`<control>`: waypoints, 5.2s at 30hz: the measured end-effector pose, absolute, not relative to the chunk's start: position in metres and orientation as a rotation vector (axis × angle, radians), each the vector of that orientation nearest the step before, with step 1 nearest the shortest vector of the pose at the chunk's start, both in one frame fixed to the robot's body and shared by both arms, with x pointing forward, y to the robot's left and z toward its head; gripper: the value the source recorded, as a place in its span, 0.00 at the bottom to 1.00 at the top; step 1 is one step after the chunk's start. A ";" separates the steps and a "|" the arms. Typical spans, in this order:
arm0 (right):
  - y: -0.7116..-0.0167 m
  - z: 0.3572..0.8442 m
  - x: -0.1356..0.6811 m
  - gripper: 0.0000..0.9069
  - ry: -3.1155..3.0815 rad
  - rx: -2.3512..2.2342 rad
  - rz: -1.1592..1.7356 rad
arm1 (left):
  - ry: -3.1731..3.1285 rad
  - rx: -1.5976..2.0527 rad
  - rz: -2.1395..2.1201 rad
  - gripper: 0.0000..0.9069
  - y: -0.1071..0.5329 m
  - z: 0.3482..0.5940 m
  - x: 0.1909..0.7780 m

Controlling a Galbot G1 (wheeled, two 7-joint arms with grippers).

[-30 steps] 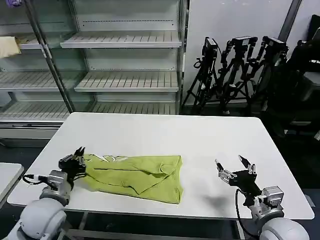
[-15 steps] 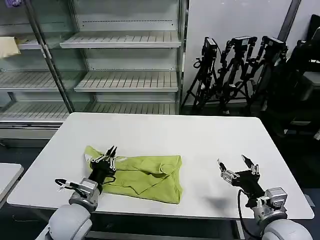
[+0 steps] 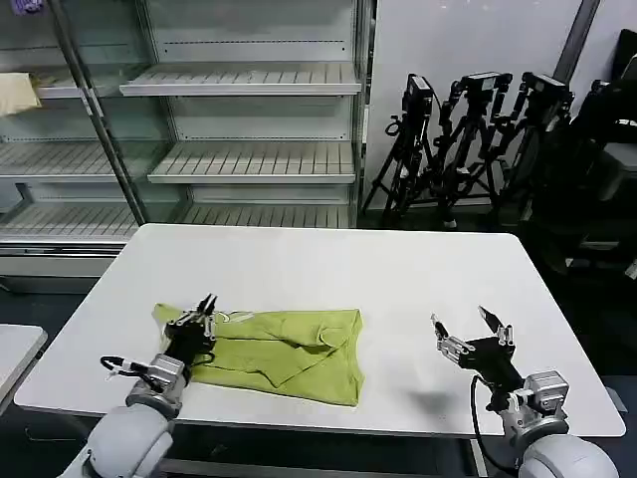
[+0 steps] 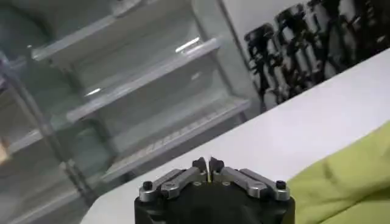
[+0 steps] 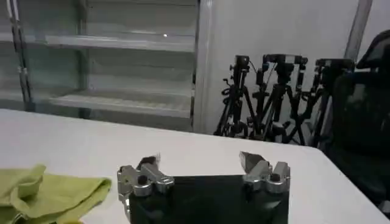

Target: Fold and organize the clothes.

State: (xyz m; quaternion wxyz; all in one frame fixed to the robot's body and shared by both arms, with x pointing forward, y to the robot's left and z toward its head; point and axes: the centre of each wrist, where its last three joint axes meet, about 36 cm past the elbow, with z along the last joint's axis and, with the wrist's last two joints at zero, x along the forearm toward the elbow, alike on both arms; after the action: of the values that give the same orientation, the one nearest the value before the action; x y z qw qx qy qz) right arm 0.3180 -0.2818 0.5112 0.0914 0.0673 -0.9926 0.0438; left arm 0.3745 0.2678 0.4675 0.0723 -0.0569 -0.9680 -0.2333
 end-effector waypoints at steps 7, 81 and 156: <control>-0.281 0.511 0.321 1.00 -2.951 0.216 0.133 | -2.846 -0.030 -0.699 0.01 0.301 0.460 0.376; -0.270 0.516 0.327 1.00 -2.989 0.269 0.121 | -2.703 0.209 -0.361 0.01 0.393 0.474 0.407; -0.278 0.525 0.307 1.00 -2.998 0.181 0.175 | -2.816 -0.641 -0.212 1.00 0.162 0.492 0.405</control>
State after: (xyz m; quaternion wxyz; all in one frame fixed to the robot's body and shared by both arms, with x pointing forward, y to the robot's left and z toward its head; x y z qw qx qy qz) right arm 0.3074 -0.2778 0.5252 0.0664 0.0600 -0.9943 0.0581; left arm 0.4046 0.1619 0.4921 0.1226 -0.2196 -0.9651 -0.0727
